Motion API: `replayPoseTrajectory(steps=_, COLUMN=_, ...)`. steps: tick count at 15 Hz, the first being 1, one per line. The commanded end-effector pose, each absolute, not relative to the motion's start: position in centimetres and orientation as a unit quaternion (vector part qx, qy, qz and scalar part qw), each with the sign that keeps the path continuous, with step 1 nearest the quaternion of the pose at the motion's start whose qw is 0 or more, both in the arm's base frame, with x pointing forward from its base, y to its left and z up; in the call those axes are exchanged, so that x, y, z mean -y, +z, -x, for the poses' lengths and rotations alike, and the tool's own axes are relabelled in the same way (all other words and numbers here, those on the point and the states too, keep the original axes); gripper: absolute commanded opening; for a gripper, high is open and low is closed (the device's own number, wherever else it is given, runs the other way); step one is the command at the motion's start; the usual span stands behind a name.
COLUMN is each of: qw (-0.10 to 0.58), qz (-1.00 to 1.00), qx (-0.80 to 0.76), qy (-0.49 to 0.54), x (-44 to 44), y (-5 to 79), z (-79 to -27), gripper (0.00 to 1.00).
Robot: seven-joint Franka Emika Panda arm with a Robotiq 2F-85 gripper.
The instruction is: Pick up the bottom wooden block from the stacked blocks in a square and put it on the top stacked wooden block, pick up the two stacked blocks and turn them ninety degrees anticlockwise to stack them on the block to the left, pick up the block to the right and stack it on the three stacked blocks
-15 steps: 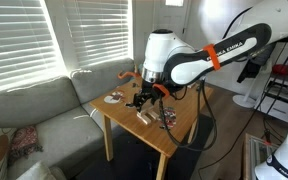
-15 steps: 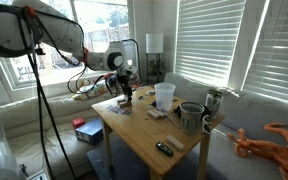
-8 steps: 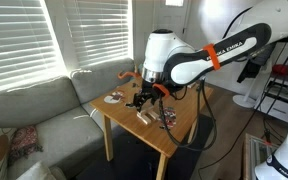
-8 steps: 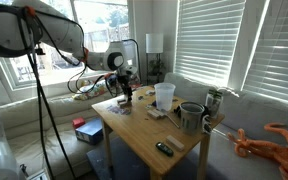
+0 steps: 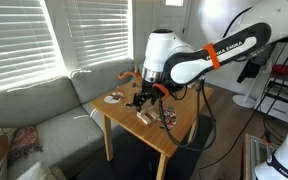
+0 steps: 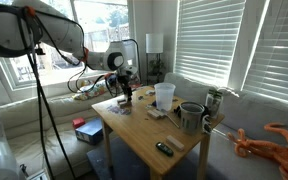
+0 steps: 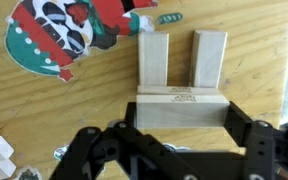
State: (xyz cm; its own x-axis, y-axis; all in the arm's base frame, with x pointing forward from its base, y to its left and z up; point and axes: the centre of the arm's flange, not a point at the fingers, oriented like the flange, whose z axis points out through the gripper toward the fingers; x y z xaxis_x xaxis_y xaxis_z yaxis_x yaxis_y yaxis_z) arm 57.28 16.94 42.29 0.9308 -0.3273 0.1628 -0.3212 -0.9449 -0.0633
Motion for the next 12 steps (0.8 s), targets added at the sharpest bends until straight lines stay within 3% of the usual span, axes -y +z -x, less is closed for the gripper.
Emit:
replayPoseTrajectory(steps=1, qw=0.028, qz=0.982, qx=-0.168, qy=-0.085, x=-17.12, y=42.17, z=-57.61, gripper=0.6)
replayPoseTrajectory(steps=5, qw=0.026, qz=0.982, qx=-0.168, qy=-0.084, x=-17.12, y=42.12, z=-57.62, gripper=0.6)
replayPoseTrajectory(steps=6, qw=0.028, qz=0.982, qx=-0.167, qy=-0.083, x=-17.11, y=42.13, z=-57.63, gripper=0.96)
replayPoseTrajectory(steps=12, qw=0.025, qz=0.982, qx=-0.168, qy=-0.079, x=-17.21, y=41.75, z=-57.72, gripper=1.0)
